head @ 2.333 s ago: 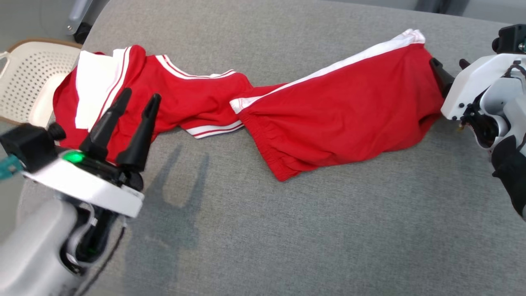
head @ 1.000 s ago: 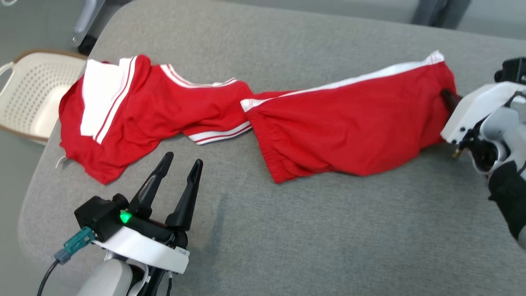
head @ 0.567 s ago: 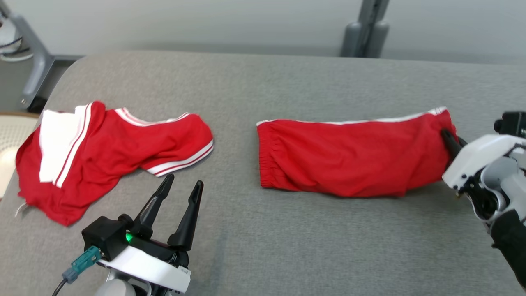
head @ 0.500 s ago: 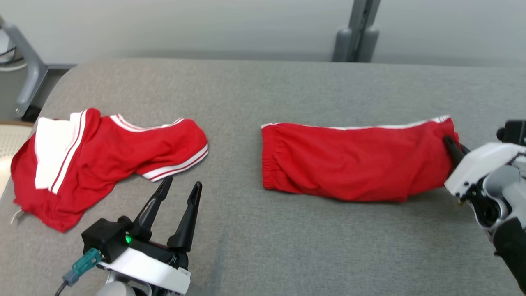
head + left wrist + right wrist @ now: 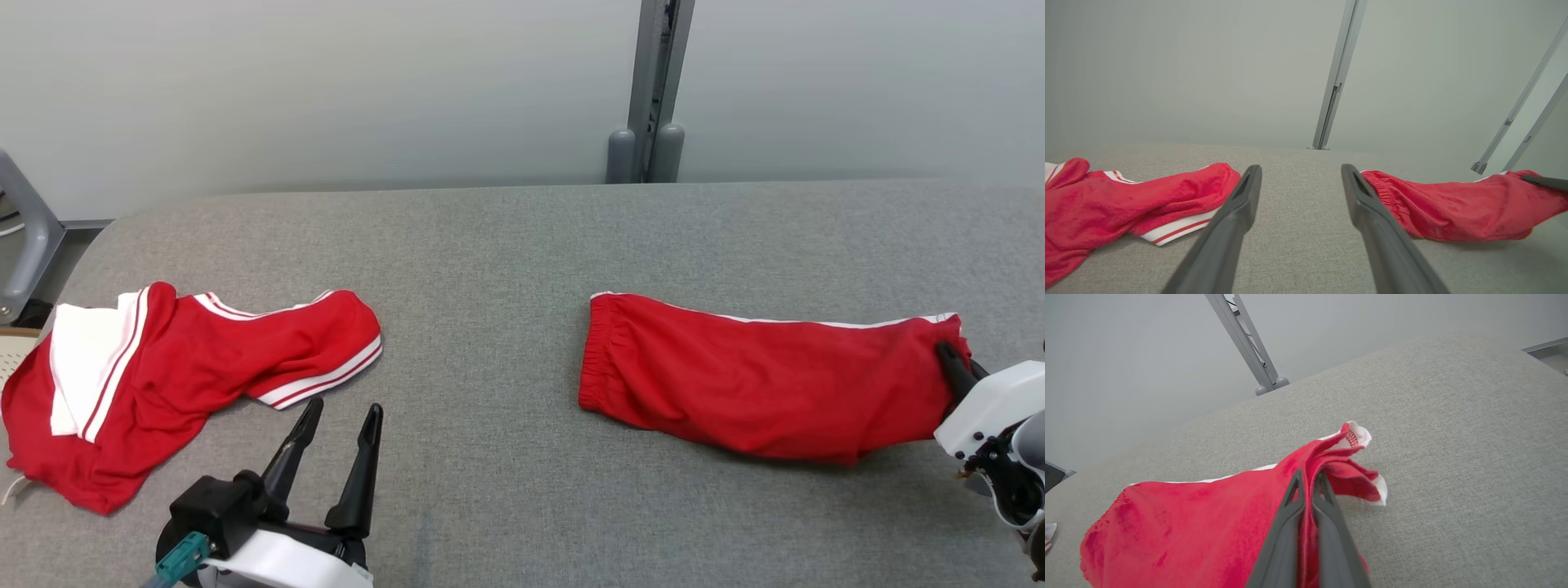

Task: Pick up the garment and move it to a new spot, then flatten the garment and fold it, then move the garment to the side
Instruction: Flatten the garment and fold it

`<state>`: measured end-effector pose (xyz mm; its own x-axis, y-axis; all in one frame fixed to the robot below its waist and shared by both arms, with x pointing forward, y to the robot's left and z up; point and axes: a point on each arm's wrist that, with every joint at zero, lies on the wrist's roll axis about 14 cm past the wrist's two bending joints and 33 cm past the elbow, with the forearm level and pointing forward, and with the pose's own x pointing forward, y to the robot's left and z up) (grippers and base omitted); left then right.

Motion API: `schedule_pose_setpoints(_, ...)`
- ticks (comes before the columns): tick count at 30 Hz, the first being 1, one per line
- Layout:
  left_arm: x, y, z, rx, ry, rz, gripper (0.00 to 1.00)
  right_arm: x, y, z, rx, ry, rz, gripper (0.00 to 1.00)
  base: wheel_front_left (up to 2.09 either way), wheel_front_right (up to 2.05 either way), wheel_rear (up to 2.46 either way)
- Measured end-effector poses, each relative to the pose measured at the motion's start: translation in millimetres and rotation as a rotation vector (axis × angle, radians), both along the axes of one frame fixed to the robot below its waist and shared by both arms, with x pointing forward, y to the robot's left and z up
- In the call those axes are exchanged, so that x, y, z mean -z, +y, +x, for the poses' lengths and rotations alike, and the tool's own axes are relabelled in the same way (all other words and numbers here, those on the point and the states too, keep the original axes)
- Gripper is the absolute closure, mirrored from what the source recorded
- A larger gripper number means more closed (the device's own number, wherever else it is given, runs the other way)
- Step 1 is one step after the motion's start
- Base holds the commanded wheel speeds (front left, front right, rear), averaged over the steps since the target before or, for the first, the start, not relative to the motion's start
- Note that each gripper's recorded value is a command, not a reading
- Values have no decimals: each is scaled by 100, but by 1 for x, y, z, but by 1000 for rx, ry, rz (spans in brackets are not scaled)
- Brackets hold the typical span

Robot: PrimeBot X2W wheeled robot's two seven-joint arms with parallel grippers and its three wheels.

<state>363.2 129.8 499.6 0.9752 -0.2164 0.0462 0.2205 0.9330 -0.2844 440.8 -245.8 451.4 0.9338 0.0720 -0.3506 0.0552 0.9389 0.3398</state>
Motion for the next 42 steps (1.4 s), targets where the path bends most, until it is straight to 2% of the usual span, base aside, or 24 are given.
schedule_pose_setpoints(6, 3, 1, -2, -5, 7, 1, 0, -5, 1, 2, -5, -21, -2, 100, 0, 0, 0)
schedule_pose_setpoints(10, 5, 3, -5, -11, 13, -3, 0, -11, 17, 7, -48, -35, 6, 100, 0, 0, 0)
schedule_pose_setpoints(22, 14, 17, -15, -63, 39, -15, 0, -57, 124, 30, -277, -157, 124, 100, 0, 0, 0)
schedule_pose_setpoints(30, 20, 31, -17, -97, 59, -16, 0, -35, 193, 23, -387, -75, 190, 100, 0, 0, 0)
schedule_pose_setpoints(34, 23, 39, -19, -119, 69, -13, 0, -18, 210, 21, -400, -19, 186, 100, 0, 0, 0)
schedule_pose_setpoints(42, 27, 46, -16, -136, 80, -10, 0, -9, 233, 20, -426, 7, 181, 100, 0, 0, 0)
